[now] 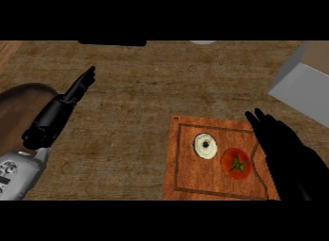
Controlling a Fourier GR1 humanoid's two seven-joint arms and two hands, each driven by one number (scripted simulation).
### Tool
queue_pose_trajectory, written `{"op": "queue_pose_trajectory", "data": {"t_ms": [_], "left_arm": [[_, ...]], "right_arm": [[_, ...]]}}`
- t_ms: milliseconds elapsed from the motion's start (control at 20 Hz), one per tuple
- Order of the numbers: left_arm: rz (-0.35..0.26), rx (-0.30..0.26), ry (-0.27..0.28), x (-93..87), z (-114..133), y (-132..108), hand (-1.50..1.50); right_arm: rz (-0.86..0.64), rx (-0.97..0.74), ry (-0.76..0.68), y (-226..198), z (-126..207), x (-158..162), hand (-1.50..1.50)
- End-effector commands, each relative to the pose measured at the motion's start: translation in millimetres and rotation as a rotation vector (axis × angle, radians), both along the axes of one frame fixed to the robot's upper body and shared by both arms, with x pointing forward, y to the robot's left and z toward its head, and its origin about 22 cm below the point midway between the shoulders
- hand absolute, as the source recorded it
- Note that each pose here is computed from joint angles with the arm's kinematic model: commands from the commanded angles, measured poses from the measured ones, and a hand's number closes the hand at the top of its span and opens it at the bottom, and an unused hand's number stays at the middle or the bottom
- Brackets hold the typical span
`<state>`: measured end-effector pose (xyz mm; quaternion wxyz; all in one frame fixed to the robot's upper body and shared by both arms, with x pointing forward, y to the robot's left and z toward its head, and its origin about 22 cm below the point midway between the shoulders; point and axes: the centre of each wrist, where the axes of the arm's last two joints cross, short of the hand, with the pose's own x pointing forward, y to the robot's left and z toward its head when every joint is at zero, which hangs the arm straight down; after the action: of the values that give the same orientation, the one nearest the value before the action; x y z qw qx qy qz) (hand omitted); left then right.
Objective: Pick the cupcake from the cutting board and place it in the cardboard box
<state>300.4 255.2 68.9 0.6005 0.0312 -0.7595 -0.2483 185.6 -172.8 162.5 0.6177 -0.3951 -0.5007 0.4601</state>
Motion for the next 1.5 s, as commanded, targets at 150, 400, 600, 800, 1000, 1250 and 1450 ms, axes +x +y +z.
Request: {"op": "queue_pose_trajectory", "data": {"t_ms": [150,400,600,800,1000,1250,1450], "left_arm": [[-0.002,-0.004,0.003,0.8,-2,-4,0.00],[0.032,-0.009,0.015,-0.1,-6,6,0.00],[0.034,-0.027,0.013,-4.3,-6,9,0.00],[0.055,-0.018,0.024,-5.6,-8,10,0.00],[0.044,0.003,-0.001,0.9,5,16,0.00],[0.055,-0.011,0.011,-7.0,-1,32,0.00],[0.045,-0.016,0.019,-9.4,-9,22,0.00]], "right_arm": [[-0.141,-0.109,0.160,52,-8,22,-1.50],[-0.146,-0.104,0.212,80,-19,39,-1.50],[-0.178,-0.162,0.215,89,-21,58,-1.50],[-0.192,-0.169,0.201,112,-35,59,-1.50],[-0.213,-0.177,0.195,124,-33,76,-1.50],[-0.228,-0.235,0.221,127,-38,78,-1.50],[-0.242,-0.249,0.255,129,-60,77,-1.50]]}}
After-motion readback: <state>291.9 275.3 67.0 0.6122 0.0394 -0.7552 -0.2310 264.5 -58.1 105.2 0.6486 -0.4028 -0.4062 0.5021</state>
